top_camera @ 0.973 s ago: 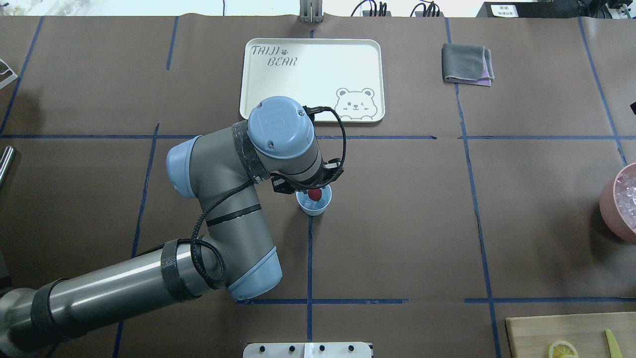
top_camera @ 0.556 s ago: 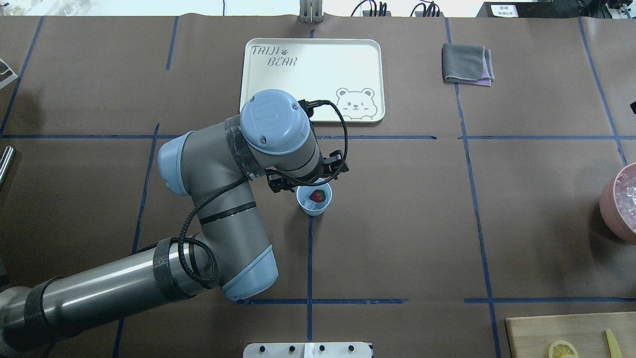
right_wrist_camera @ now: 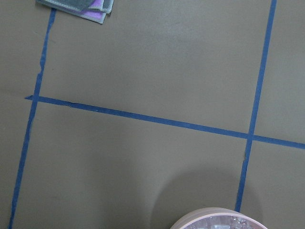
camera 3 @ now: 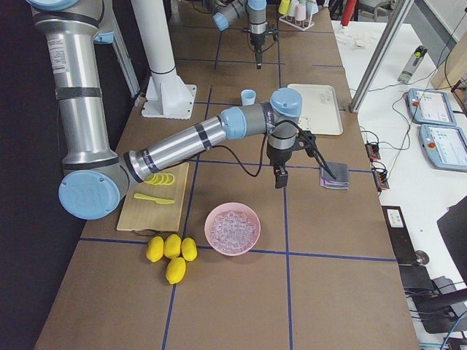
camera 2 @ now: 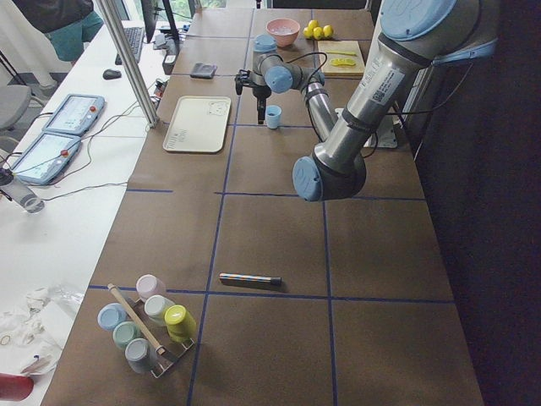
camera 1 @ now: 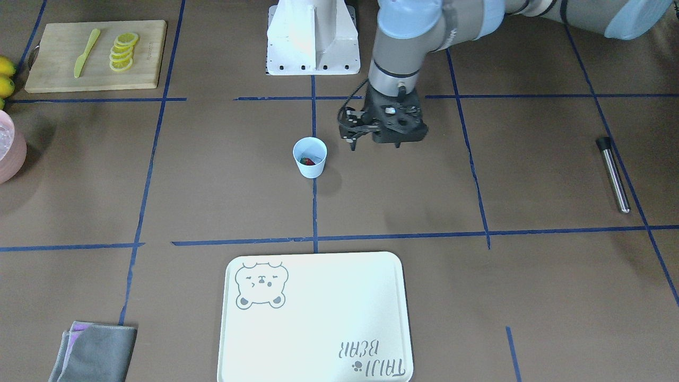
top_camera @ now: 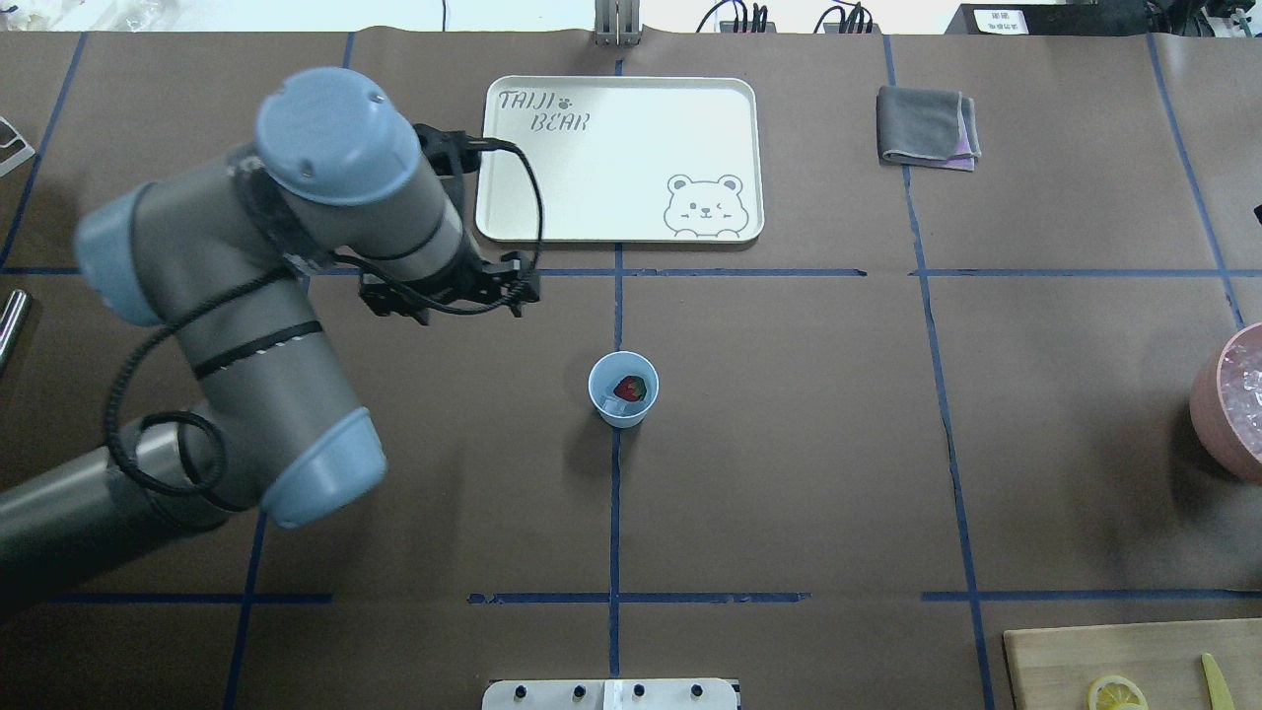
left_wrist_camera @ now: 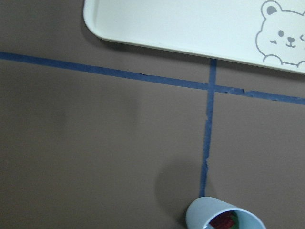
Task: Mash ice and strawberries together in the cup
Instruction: 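Withdraw the left gripper away from the cup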
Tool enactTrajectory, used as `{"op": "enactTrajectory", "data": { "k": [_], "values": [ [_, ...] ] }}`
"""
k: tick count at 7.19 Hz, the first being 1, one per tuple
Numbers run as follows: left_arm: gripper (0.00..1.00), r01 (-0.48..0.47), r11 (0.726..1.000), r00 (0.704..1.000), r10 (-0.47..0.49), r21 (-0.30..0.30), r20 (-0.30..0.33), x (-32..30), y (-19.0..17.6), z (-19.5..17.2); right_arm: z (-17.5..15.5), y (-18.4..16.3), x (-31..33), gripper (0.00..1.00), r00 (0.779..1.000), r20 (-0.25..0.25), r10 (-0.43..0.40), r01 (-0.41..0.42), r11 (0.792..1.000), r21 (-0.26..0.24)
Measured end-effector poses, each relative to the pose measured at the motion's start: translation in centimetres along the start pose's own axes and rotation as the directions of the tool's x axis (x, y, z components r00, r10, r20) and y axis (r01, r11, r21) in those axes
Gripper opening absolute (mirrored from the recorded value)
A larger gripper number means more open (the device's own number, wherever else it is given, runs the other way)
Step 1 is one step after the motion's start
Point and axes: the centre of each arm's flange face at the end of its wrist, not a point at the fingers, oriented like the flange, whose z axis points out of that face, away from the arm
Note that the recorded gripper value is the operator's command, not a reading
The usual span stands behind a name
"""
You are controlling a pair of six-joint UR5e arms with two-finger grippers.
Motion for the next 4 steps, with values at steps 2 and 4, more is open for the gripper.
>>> {"op": "enactTrajectory", "data": {
  "k": [2, 4],
  "values": [
    [1.00, -0.075, 0.997, 0.996, 0.076, -0.020, 0.055, -11.9, -4.1, -1.4, 1.6, 0.2, 3.0, 1.00, 1.000, 0.021, 0.012, -0.013, 1.000, 0.017],
    [1.00, -0.139, 0.989, 0.982, 0.143, -0.042, 0.124, -24.4, -7.4, -2.6, 4.4, 1.4, 7.9, 1.00, 0.999, 0.027, 0.018, -0.020, 0.998, 0.053]
  ]
}}
